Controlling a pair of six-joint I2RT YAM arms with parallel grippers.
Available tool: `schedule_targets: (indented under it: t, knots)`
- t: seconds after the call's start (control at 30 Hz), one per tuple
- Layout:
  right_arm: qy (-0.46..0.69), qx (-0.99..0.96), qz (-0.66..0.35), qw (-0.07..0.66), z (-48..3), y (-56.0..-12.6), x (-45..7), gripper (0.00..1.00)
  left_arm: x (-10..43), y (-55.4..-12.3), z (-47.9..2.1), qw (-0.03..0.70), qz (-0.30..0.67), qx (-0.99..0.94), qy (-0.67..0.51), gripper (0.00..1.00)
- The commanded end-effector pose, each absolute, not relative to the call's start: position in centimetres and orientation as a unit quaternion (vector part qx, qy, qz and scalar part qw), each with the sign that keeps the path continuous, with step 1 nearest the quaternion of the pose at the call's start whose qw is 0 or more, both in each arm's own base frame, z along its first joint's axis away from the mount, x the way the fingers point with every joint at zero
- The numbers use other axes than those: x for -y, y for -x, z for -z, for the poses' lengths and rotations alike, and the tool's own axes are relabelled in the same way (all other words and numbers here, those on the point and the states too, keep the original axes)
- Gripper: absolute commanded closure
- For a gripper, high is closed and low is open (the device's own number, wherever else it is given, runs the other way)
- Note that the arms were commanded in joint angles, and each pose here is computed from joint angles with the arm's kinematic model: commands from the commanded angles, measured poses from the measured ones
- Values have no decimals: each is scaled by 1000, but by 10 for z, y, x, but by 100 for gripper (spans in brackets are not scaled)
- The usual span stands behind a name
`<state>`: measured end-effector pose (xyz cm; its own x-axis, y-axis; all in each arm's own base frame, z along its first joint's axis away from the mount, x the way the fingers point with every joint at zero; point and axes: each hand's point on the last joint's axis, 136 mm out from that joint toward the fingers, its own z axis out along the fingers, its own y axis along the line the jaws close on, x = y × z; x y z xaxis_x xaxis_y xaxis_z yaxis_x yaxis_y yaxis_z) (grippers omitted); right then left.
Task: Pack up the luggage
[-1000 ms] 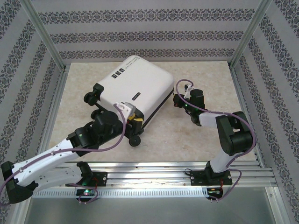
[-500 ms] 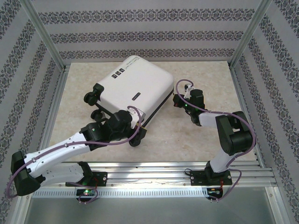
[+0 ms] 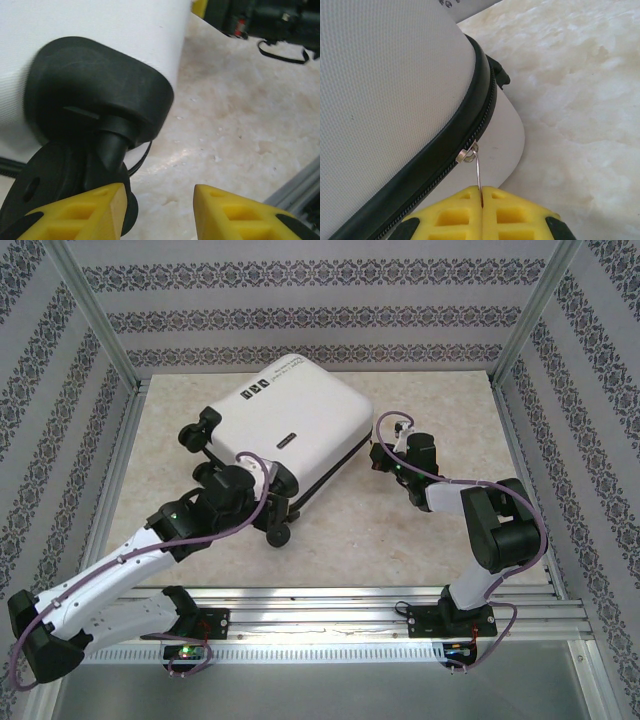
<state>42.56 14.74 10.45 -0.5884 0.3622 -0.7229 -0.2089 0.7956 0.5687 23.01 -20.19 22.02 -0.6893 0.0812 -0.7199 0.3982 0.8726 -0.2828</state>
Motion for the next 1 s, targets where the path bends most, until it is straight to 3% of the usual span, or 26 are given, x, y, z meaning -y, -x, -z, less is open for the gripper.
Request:
schedule_targets:
  t: [0.0,0.23,0.67,0.83,0.97]
  knots:
    - [-50,-827,-307,467,-107,-424,-146,100,163,-240,-188,347,155,-923,-66,58]
    - [-24,-831,-313,459,-102,-410,-169,100,131,-257,-171,335,136,-932,9,60]
    - [28,-831,-309,461,-106,-387,-201,100,74,-300,-183,380,149,-901,146,59]
    - [29,-832,-306,461,-104,-387,-201,100,84,-298,-199,397,205,-881,158,46]
    - [31,-832,-305,462,-104,-387,-202,100,99,-291,-210,401,266,-862,158,43]
